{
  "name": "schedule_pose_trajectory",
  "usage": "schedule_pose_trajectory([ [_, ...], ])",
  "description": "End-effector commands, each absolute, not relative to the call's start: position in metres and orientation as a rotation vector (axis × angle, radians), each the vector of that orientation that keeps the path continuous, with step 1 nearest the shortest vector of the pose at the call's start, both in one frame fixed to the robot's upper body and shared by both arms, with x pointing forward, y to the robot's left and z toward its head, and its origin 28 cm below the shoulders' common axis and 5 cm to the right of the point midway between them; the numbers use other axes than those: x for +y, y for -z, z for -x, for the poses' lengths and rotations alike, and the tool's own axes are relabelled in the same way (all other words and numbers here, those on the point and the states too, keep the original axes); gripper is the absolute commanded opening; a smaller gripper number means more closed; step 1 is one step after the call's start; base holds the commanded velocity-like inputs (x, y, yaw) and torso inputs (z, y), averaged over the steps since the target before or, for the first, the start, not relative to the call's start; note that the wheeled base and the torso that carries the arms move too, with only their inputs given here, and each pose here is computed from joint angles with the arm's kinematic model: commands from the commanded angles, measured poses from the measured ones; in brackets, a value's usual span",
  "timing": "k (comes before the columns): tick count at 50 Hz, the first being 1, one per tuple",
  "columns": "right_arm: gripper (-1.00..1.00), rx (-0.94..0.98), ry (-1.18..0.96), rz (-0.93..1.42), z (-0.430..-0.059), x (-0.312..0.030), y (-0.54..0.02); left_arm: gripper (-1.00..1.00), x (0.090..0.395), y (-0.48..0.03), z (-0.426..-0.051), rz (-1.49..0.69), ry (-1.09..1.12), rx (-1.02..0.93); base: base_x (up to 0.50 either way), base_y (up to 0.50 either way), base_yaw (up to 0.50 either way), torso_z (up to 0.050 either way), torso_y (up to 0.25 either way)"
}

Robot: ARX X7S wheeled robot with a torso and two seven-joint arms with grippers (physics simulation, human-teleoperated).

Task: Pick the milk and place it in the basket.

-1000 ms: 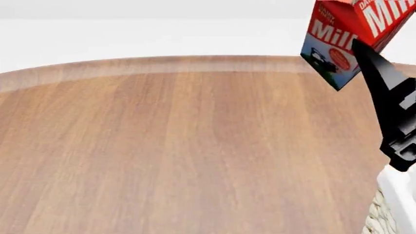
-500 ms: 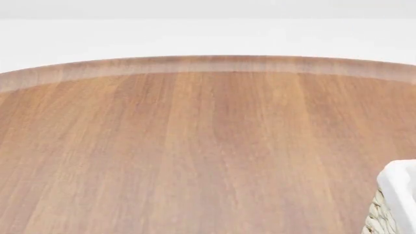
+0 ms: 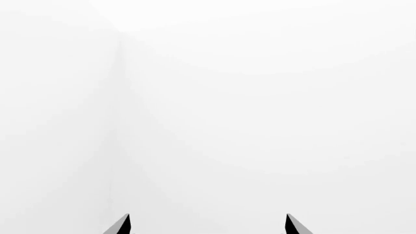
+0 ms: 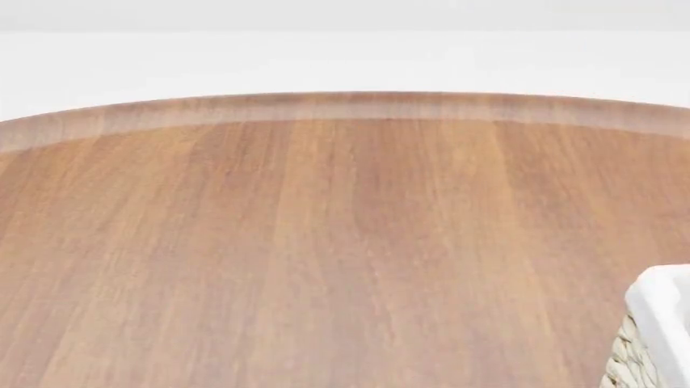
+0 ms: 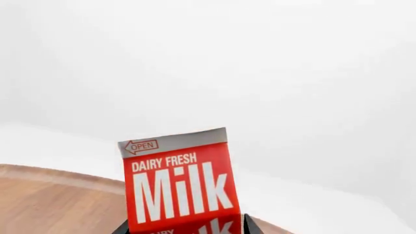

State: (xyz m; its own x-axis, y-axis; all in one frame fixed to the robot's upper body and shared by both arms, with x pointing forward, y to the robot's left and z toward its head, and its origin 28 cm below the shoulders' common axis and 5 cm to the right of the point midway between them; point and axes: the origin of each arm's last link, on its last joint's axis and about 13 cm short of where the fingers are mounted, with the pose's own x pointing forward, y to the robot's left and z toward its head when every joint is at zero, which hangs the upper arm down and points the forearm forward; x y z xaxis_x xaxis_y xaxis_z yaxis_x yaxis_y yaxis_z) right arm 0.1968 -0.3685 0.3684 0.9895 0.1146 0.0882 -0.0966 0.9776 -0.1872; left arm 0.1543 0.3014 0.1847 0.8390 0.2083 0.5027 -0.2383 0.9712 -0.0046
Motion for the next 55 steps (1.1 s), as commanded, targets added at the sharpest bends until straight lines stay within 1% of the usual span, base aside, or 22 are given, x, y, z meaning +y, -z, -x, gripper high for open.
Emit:
schedule_pose_trajectory([
  [1, -1.0, -0.123, -0.119, 0.17, -0.2, -0.375, -0.369, 1.0, 0.307, -0.186, -0.155, -0.067, -0.276, -0.558, 0.0, 0.0, 0.0, 0.0, 0.01],
  [15, -1.0, -0.014, -0.16, 0.155, -0.207, -0.377, -0.333, 1.0, 0.306, -0.184, -0.155, -0.064, -0.275, -0.553, 0.0, 0.0, 0.0, 0.001, 0.001],
  [30, -1.0, 0.039, -0.157, 0.122, -0.214, -0.379, -0.307, 1.0, 0.307, -0.183, -0.155, -0.057, -0.281, -0.55, 0.0, 0.0, 0.0, 0.001, 0.001],
  [39, -1.0, 0.116, -0.163, 0.107, -0.216, -0.38, -0.288, 1.0, 0.308, -0.183, -0.155, -0.057, -0.288, -0.552, 0.0, 0.0, 0.0, 0.0, 0.001],
  [55, -1.0, 0.154, -0.167, 0.071, -0.216, -0.381, -0.271, 1.0, 0.308, -0.184, -0.155, -0.065, -0.287, -0.565, 0.0, 0.0, 0.0, 0.001, 0.001],
])
